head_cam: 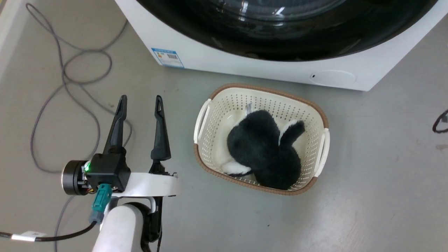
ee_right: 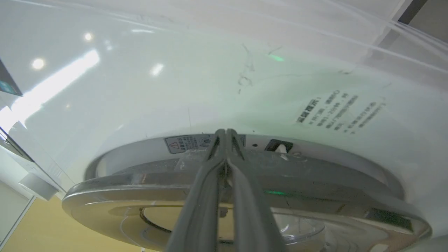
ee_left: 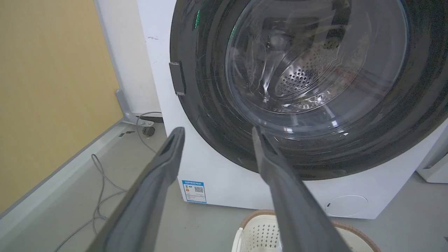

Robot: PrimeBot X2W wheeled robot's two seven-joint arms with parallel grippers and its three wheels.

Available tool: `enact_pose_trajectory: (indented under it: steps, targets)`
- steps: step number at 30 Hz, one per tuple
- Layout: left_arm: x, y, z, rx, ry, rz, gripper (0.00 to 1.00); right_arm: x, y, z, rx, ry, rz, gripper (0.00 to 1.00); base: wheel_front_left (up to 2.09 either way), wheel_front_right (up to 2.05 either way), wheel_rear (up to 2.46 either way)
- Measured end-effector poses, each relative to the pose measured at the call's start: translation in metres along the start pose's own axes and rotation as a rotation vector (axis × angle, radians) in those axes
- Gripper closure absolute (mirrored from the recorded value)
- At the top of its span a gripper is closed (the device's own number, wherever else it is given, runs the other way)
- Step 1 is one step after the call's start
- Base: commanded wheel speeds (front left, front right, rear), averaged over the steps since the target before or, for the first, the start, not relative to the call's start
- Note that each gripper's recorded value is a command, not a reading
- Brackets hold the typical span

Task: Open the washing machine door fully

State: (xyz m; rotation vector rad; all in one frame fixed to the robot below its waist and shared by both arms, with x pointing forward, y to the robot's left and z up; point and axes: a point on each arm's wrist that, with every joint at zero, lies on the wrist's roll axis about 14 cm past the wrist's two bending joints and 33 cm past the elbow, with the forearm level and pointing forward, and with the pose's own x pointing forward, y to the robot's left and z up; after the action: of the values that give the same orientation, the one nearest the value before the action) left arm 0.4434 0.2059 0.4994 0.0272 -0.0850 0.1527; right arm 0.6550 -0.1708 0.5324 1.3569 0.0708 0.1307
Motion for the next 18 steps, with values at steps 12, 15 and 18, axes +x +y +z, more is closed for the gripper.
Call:
enact_pose_trajectory:
  steps: [12,15,18]
  targets:
    - [0.005,0.003,-0.006,0.001,-0.004,0.017,0.00,0.019,-0.011,-0.023,0.050,0.138,-0.018,1.00,0.00,0.00,0.00]
    - [0.005,0.003,-0.003,0.000,-0.012,0.016,0.00,0.017,-0.003,-0.026,0.040,0.180,0.000,1.00,0.00,0.00,0.00]
    - [0.005,0.002,0.000,-0.002,-0.019,0.015,0.00,0.012,0.003,-0.029,0.020,0.226,0.014,1.00,0.00,0.00,0.00]
